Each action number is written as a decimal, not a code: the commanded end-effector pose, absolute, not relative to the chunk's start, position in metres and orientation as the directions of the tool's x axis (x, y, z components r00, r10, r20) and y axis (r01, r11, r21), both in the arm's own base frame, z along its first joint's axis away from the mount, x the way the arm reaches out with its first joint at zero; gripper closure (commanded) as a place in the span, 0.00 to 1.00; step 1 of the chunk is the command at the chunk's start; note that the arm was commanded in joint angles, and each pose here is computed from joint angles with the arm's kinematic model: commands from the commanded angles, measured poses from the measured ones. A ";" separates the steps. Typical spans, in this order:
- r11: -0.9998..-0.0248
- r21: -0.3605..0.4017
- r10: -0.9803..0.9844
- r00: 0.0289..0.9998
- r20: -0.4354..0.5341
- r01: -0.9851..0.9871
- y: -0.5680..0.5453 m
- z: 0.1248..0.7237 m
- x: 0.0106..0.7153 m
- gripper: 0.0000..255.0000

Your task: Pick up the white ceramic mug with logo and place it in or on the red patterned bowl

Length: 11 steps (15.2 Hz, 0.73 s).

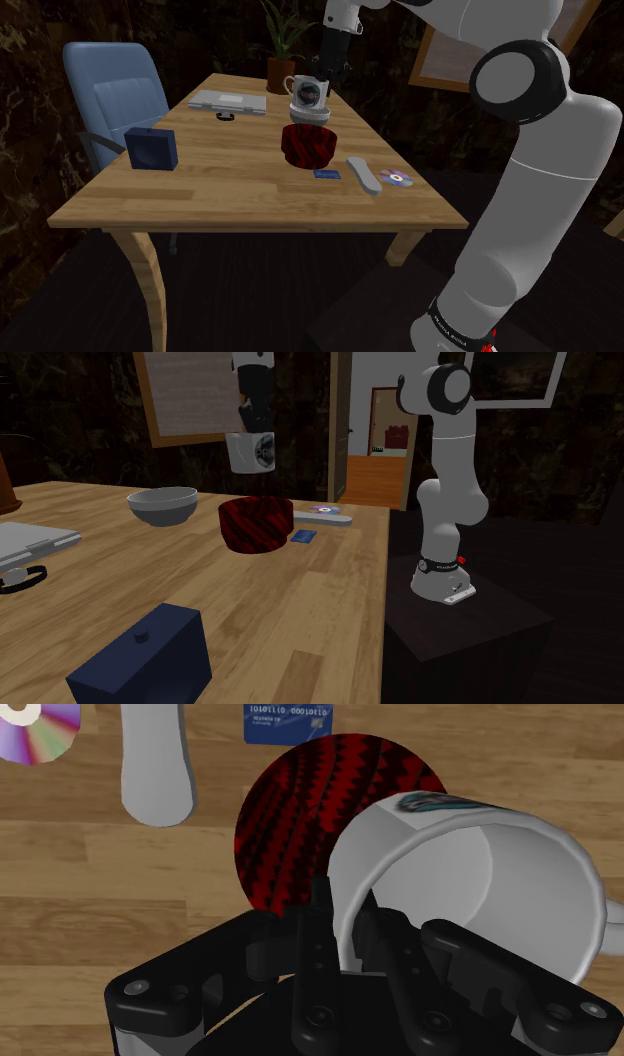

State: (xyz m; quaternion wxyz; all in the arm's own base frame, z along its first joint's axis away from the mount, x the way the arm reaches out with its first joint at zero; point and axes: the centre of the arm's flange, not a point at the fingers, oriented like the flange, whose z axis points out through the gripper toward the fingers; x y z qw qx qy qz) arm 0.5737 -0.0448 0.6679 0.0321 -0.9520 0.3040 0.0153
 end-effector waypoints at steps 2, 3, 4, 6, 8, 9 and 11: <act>-0.814 -0.052 -0.577 0.815 -0.048 -0.579 -0.053 0.656 0.575 1.00; -0.814 -0.052 -0.577 0.815 -0.048 -0.579 -0.053 0.650 0.575 1.00; -0.814 -0.052 -0.577 0.815 -0.048 -0.579 -0.053 0.645 0.575 1.00; -0.814 -0.052 -0.577 0.815 -0.048 -0.579 -0.053 0.634 0.575 1.00; -0.814 -0.052 -0.577 0.815 -0.048 -0.579 -0.053 0.624 0.575 1.00; -0.814 -0.052 -0.577 0.815 -0.048 -0.579 -0.053 0.619 0.575 1.00; -0.814 -0.052 -0.577 0.815 -0.048 -0.579 -0.053 0.608 0.575 1.00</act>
